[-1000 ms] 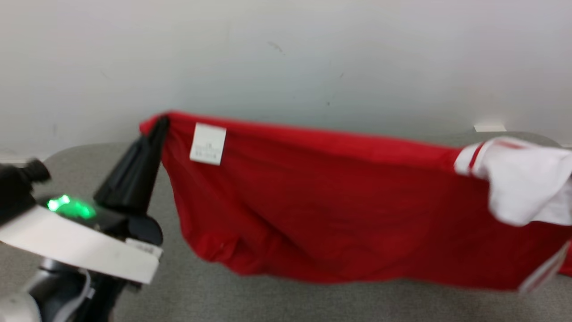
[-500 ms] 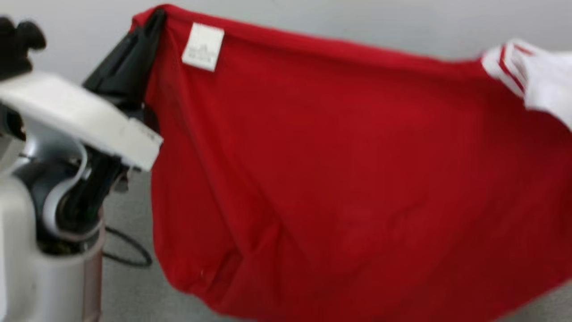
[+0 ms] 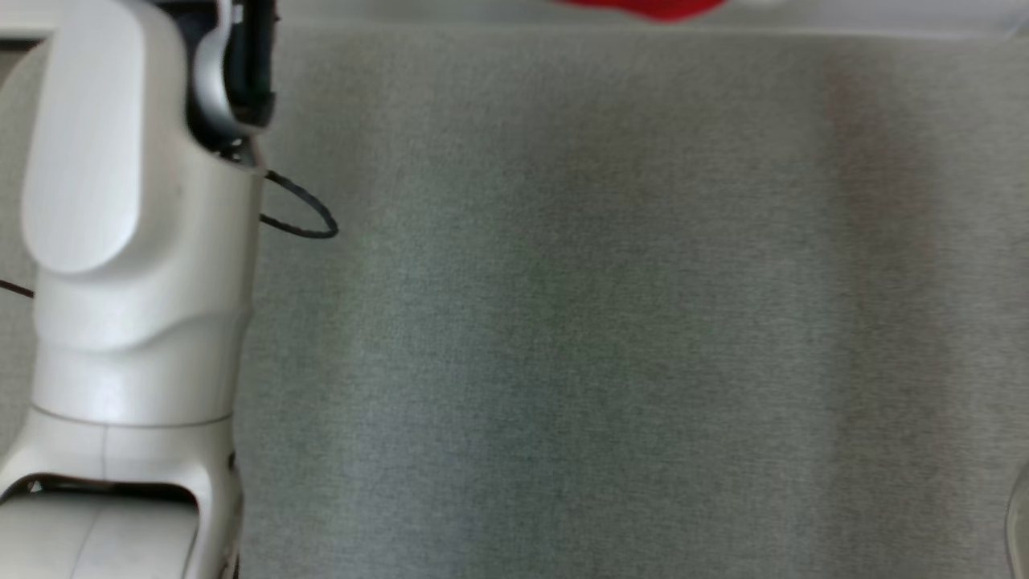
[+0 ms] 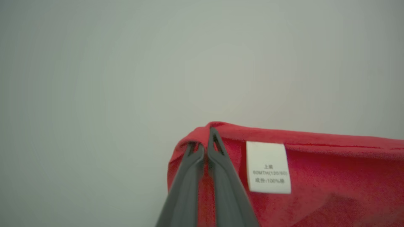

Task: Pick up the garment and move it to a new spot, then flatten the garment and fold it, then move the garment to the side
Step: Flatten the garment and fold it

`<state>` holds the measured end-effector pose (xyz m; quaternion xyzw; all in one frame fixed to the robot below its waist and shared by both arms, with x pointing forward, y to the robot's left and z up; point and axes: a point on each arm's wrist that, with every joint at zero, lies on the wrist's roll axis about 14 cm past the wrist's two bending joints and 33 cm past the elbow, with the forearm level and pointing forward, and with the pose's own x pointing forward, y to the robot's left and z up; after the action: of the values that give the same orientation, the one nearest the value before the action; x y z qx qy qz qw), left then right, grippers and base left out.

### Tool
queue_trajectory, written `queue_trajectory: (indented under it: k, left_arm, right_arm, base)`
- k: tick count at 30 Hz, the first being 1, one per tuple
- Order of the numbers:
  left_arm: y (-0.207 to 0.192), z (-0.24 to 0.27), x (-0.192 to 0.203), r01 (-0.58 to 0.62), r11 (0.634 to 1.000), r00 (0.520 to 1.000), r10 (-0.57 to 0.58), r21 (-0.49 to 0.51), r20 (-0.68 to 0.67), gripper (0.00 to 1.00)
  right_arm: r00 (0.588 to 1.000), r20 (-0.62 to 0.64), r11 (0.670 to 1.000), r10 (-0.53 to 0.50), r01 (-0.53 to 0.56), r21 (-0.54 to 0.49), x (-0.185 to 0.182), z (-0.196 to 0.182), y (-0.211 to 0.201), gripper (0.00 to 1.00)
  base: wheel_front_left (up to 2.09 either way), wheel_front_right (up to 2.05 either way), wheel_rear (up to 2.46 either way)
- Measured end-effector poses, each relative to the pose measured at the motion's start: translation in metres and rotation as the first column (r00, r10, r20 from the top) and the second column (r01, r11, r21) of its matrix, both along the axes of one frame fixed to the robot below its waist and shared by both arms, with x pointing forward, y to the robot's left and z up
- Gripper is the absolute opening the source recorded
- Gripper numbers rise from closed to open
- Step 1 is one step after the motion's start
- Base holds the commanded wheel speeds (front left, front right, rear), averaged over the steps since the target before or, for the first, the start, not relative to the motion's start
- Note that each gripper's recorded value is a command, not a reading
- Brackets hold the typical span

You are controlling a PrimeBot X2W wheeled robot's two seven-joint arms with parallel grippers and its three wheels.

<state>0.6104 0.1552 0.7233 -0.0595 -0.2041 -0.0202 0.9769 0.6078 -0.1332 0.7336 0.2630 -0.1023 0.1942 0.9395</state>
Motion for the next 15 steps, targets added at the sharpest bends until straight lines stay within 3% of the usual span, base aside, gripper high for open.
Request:
queue_trajectory:
  k: [3, 6, 9, 15]
  left_arm:
    - [-0.001, -0.041, 0.02, 0.005, 1.0, 0.998, -0.004, 0.017, -0.065, 0.0]
    - [-0.007, -0.12, 0.023, 0.068, 0.997, 0.964, -0.057, 0.034, -0.26, 0.0]
    - [-0.012, -0.197, -0.004, 0.125, 0.991, 0.892, -0.094, 0.041, -0.442, 0.0]
    - [0.006, -0.291, -0.08, 0.122, 0.993, 0.758, -0.096, -0.004, -0.645, 0.0]
  right_arm:
    - [0.995, -0.081, 0.998, 0.055, -0.056, -0.016, 0.018, -0.045, 0.025, 0.0]
    - [0.963, -0.251, 0.993, 0.101, -0.115, -0.041, 0.015, -0.127, 0.036, 0.0]
    - [0.885, -0.441, 0.979, 0.149, -0.194, -0.058, -0.022, -0.206, 0.042, 0.0]
    - [0.693, -0.691, 0.949, 0.206, -0.315, -0.033, -0.13, -0.296, 0.031, 0.0]
  base:
    - [0.0, 0.0, 0.0]
    - [0.0, 0.0, 0.0]
    - [0.0, 0.0, 0.0]
    - [0.0, 0.0, 0.0]
